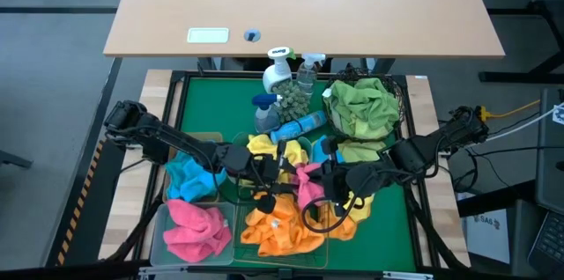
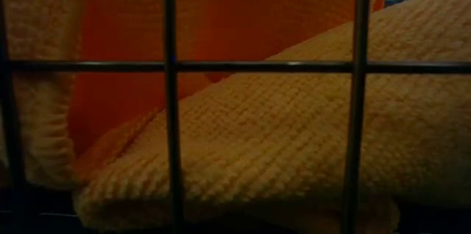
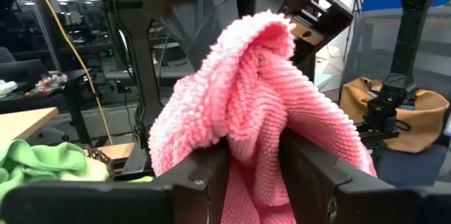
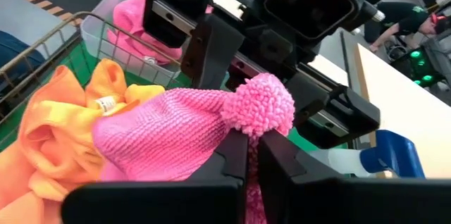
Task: Sort microfiber towel by color & place in baskets
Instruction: Put the pink microfiber towel into the transparent bin
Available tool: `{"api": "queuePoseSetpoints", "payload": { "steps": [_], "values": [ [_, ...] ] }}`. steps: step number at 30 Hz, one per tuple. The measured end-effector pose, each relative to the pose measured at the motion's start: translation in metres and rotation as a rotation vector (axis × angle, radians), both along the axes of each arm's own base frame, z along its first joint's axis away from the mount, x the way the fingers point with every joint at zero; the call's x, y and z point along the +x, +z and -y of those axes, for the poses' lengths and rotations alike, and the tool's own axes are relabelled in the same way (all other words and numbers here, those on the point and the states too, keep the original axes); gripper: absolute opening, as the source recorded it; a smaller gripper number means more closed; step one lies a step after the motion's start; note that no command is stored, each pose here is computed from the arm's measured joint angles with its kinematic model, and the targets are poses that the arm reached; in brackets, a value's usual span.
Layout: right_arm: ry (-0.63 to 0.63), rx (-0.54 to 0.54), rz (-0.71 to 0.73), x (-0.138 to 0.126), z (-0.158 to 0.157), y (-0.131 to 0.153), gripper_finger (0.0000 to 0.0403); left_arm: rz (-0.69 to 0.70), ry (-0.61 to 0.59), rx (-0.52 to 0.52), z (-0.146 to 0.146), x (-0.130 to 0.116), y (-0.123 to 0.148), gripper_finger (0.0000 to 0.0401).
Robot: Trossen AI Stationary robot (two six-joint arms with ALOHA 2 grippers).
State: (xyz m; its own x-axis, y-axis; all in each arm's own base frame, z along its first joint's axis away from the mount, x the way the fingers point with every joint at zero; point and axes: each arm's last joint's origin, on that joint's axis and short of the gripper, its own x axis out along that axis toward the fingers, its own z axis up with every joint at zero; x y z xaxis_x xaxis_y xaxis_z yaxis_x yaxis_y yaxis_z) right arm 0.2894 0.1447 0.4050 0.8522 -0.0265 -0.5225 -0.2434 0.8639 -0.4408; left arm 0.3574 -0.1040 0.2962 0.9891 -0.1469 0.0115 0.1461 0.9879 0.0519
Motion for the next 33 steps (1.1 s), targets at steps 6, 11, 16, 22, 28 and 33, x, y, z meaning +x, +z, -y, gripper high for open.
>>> {"api": "queuePoseSetpoints", "payload": {
  "steps": [6,11,16,22,28,33],
  "values": [
    [-0.004,-0.001,0.002,0.000,0.000,0.000,0.0016,0.004,0.030,-0.001,0.000,0.000,0.000,0.0085],
    [-0.005,0.001,0.002,0.000,0.000,0.000,0.0021,0.006,0.031,-0.001,0.000,0.000,0.001,0.0022],
    [-0.005,0.002,0.003,0.000,0.000,0.000,0.0041,0.005,0.032,-0.001,0.000,0.000,0.001,0.0010],
    [-0.036,0.017,0.013,0.000,0.001,0.001,0.0108,0.006,0.031,-0.002,0.000,0.000,0.001,0.0004],
    [-0.066,0.008,0.049,-0.008,0.002,0.009,0.0164,0.023,0.013,-0.084,0.005,-0.008,0.012,0.0003],
    [-0.058,0.033,0.060,-0.015,0.004,0.015,0.0179,0.005,-0.003,-0.085,0.012,-0.019,0.019,0.0002]
  ]
}}
